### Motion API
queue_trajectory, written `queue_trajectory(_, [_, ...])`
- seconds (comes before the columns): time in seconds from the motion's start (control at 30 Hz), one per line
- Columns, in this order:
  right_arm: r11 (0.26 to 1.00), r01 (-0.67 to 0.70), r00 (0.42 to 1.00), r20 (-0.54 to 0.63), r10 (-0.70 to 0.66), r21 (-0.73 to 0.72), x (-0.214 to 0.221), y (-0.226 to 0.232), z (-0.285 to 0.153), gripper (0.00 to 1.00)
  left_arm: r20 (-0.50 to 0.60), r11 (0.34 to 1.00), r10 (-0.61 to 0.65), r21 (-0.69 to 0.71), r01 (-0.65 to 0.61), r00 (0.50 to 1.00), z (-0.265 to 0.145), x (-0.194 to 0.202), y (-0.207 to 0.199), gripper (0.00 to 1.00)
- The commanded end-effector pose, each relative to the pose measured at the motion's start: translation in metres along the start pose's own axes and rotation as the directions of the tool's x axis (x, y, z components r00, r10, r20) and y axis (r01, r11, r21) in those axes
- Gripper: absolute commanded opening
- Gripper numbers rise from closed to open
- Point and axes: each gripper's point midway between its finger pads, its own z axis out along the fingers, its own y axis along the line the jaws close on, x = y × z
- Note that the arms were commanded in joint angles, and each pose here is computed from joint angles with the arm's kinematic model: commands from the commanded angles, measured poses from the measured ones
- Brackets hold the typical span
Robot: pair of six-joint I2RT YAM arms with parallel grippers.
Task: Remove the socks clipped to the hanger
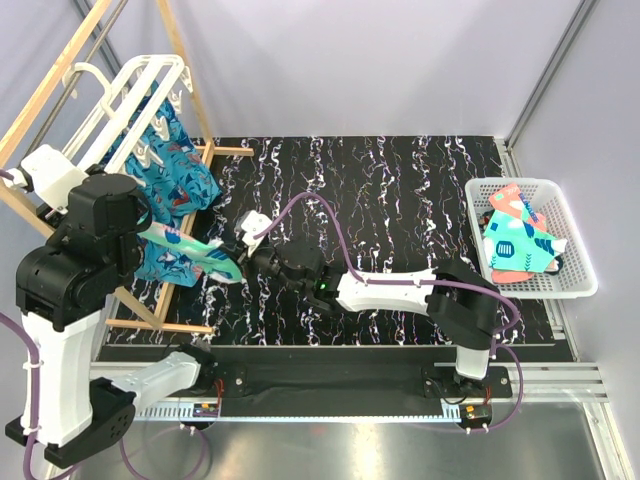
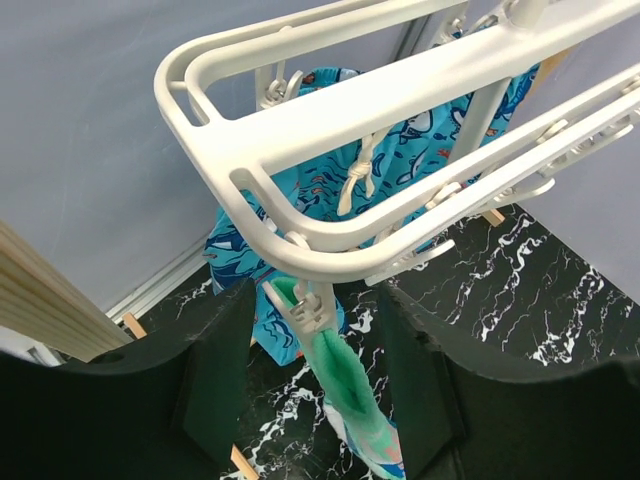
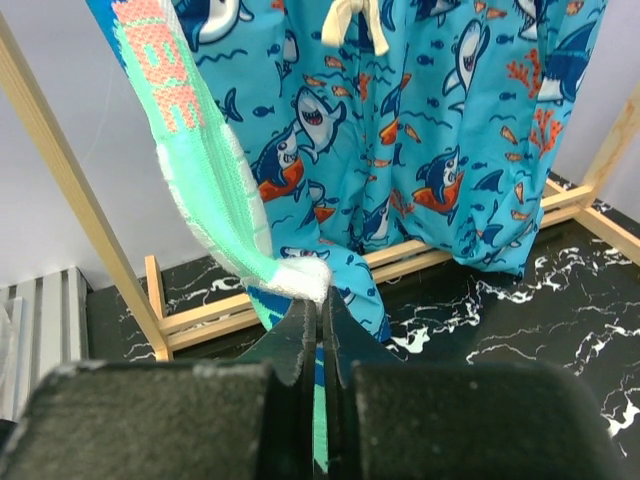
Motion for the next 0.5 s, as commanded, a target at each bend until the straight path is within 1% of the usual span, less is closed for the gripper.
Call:
queue_trajectory(0.0, [0.999, -0.025, 0.99, 0.141, 0.029, -0.028, -0.0526, 0.0042, -0.004, 0.0, 0.048, 0.998, -0.042, -0.036, 0.044, 0.998, 0.0027, -0.0086, 0.0032, 0.58])
queue_trajectory(0.07, [0.999, -0.029, 0.989, 0.144, 0.034, -0.038, -0.0522, 0.006, -0.0042, 0.0, 0.048, 0.998, -0.043, -0.036, 0.045, 0.998, 0.003, -0.008, 0.0029, 0.59])
queue_trajectory(0.2, [0.998, -0.032, 0.989, 0.145, 0.039, -0.05, -0.0514, 0.0084, -0.0041, 0.0, 0.046, 0.998, -0.038, -0.042, 0.04, 0.998, 0.0059, -0.0047, 0.0006, 0.59])
queue_trajectory(0.37, [0.998, -0.031, 0.988, 0.152, 0.038, -0.05, -0.0542, 0.0081, -0.0063, 0.0, 0.052, 0.998, -0.03, -0.053, 0.033, 0.998, 0.0069, -0.0037, 0.0029, 0.53])
queue_trajectory(0.47, [0.998, -0.028, 0.988, 0.153, 0.035, -0.05, -0.0505, 0.008, -0.0064, 0.0, 0.057, 0.998, -0.037, -0.051, 0.04, 0.998, 0.0068, -0.0047, 0.0036, 0.53])
